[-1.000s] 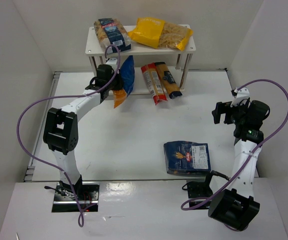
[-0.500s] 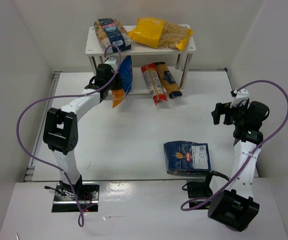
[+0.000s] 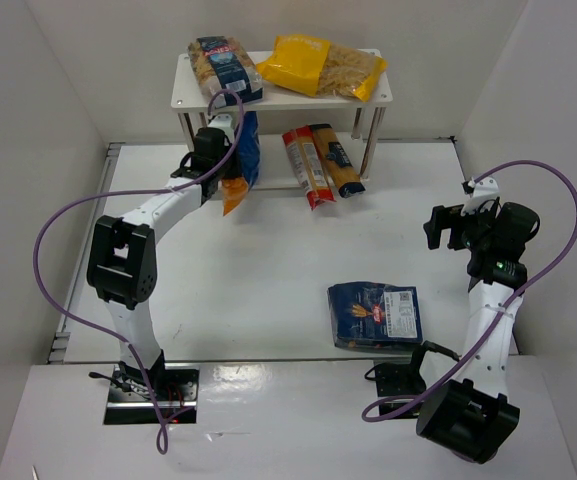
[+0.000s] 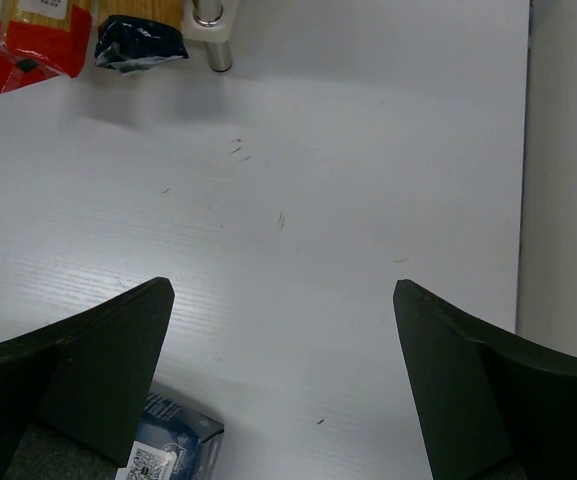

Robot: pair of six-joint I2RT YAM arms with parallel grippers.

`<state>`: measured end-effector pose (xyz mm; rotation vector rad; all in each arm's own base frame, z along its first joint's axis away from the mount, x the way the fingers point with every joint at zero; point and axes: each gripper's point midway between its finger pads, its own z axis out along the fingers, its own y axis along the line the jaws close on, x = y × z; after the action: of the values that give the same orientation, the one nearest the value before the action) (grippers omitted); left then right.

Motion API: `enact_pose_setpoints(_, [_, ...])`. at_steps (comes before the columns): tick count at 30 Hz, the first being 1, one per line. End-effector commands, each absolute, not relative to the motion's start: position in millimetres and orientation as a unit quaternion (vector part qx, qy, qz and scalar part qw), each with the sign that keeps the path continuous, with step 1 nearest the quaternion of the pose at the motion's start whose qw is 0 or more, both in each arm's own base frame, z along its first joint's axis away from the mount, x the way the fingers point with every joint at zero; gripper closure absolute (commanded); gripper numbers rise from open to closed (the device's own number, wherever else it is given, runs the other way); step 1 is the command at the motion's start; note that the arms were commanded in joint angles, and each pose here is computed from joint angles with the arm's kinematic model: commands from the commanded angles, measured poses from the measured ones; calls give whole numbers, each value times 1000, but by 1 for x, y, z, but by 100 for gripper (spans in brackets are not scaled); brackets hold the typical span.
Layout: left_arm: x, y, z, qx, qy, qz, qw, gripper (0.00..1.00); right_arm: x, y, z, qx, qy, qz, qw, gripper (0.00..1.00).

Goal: Place and organize the pasta boxes and bags onto the shelf

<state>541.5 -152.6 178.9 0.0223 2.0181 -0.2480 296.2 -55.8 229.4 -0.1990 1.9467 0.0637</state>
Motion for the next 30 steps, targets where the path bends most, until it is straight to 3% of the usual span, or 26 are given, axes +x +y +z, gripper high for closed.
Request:
enact_pose_setpoints(1, [569,-147,247,0,780,-90,620,100,296,-56,239,-94,813,19,574,1])
enact_pose_setpoints(12, [534,-126,247,40,769,-15,638,100,293,-49,244,-104,808,30,580,1])
enact_pose_setpoints(19, [505,-143,245,90,761,40,642,100,288,-42,251,-119,799,35,589,1])
enact_pose_setpoints(30, [518,-136,265,150,726,215,636,100,284,-38,256,-125,793,35,596,1])
